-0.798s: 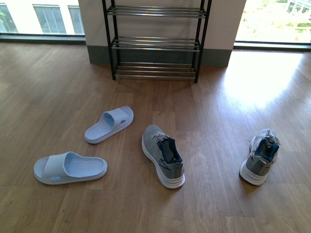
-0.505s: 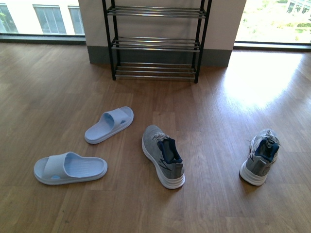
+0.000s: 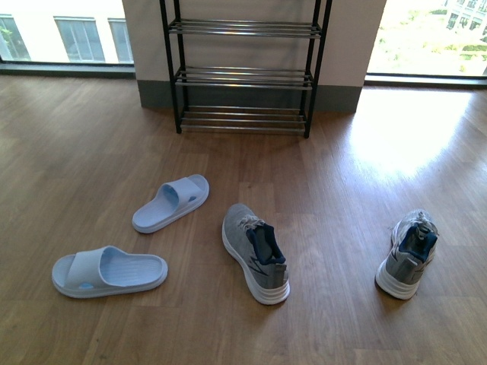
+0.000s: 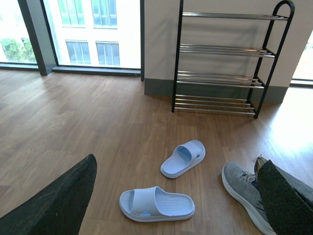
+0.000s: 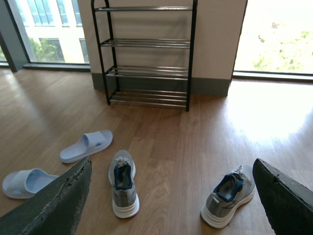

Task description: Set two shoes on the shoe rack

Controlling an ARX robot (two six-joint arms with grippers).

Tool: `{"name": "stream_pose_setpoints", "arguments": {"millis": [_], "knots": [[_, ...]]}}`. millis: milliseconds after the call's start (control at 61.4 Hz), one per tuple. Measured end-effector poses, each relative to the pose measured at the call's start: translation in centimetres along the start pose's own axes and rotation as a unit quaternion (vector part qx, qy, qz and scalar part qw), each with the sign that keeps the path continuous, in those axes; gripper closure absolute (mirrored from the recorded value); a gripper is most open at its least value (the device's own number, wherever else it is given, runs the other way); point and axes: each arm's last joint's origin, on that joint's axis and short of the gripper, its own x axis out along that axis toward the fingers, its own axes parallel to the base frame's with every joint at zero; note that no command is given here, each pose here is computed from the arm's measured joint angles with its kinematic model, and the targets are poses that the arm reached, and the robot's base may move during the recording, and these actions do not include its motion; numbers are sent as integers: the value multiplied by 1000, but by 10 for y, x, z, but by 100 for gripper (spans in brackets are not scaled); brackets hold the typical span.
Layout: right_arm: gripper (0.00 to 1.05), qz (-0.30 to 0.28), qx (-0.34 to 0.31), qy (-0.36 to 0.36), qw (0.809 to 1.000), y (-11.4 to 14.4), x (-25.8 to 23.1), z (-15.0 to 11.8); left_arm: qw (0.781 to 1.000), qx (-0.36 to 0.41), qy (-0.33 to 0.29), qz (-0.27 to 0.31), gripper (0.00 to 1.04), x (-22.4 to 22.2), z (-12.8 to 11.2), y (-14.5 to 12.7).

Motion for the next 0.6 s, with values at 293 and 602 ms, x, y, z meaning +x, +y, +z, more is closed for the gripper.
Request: {"name": "stream_pose_setpoints", "arguments": {"millis": [293,602], "knots": [[9,0,0,0,1000,0,0,0,1000,0,0,0,9,0,0,0],[9,0,0,0,1000,0,0,0,1000,0,0,0,9,0,0,0]]}}
